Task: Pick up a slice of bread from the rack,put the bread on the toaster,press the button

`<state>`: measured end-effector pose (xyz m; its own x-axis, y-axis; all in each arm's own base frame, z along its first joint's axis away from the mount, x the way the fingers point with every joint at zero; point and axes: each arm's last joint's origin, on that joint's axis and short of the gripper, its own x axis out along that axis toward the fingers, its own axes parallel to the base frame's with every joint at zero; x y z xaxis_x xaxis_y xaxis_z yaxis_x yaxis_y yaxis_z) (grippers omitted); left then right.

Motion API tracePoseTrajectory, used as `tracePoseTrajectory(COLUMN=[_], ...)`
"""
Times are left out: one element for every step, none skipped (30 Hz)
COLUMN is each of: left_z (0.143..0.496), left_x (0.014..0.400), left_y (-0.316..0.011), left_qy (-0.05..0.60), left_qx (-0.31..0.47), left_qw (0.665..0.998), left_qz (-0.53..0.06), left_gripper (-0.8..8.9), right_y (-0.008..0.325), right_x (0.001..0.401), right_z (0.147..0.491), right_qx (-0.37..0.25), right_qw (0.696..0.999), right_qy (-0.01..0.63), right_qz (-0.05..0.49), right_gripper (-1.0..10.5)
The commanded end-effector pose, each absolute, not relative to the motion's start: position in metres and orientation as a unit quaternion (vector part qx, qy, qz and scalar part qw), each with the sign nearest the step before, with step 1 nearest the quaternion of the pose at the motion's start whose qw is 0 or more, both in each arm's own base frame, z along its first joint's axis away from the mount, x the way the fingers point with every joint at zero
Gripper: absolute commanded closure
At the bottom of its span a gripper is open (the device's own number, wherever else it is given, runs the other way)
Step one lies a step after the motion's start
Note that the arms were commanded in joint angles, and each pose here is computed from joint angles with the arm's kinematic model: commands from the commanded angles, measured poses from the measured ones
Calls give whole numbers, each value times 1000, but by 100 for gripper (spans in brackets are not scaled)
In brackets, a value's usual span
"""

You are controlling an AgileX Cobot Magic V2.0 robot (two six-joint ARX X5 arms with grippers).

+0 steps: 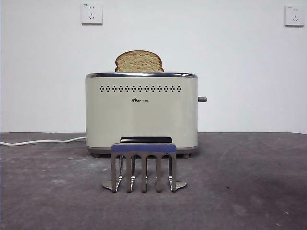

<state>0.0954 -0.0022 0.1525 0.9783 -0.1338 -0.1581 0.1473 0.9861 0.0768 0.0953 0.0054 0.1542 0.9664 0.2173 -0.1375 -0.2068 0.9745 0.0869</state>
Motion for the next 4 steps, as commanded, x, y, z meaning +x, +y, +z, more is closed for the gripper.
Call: tracePoseTrajectory(left_z=[148,148,148,148], left_x=[96,96,96,96], left_y=[-2,-2,-2,-2], left_qy=[82,82,82,82], left_qx=[40,40,40,40], left_qw=[993,993,993,993], left_qz=[-69,-69,-69,-69], left_gripper=[816,816,816,816], right_y=[5,5,5,5], right_x=[96,96,96,96], right_z=[150,150,150,150], right_qx=[42,42,42,42], right_qw=[990,990,990,990], right_qy=[83,83,83,83], right_qz=[105,105,105,105], right_gripper=[946,946,946,946])
